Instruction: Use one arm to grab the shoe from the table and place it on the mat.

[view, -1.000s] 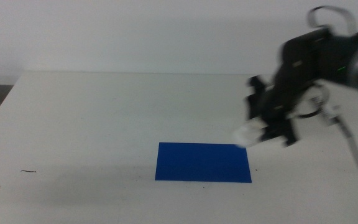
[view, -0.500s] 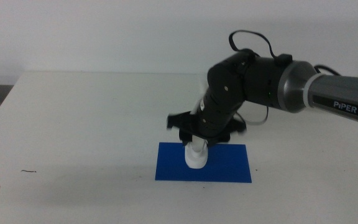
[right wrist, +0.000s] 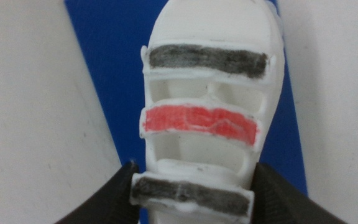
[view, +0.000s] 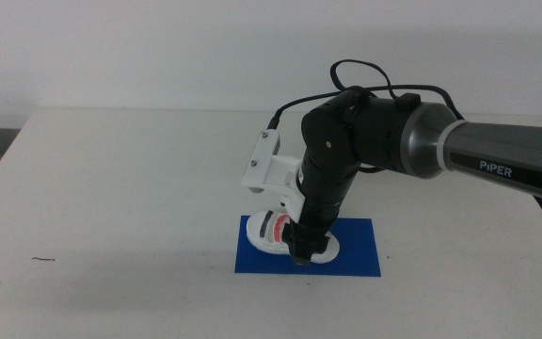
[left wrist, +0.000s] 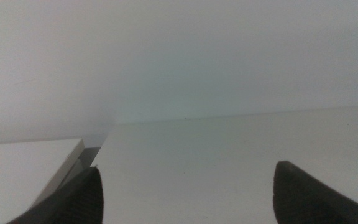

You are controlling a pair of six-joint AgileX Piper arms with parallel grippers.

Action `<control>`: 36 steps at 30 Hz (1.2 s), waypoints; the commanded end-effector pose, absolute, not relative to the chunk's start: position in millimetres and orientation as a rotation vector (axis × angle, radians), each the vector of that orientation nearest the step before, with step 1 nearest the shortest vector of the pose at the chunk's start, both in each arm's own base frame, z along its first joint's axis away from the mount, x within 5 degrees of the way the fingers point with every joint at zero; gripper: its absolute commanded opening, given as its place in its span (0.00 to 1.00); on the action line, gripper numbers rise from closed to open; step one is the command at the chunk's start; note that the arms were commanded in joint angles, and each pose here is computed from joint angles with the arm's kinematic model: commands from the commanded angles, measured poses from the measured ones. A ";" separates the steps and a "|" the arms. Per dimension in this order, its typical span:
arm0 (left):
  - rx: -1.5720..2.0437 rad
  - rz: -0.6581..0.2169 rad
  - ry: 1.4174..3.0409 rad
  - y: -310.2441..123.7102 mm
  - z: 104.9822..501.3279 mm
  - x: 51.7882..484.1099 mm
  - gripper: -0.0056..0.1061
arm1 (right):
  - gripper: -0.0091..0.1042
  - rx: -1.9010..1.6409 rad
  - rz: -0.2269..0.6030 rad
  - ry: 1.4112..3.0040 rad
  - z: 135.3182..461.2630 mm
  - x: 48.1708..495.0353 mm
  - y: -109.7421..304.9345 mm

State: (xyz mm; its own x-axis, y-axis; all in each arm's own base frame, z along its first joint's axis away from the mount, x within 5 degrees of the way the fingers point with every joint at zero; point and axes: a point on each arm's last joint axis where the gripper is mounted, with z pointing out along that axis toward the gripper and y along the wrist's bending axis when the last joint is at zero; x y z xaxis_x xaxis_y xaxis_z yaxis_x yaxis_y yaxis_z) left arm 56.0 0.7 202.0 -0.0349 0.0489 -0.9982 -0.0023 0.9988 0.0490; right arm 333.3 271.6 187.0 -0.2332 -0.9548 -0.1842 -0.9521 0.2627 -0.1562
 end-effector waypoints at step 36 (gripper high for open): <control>0.032 0.034 1.599 0.5 202.7 56.4 0.89 | 0.89 -1.276 -0.033 2.211 277.4 300.7 209.2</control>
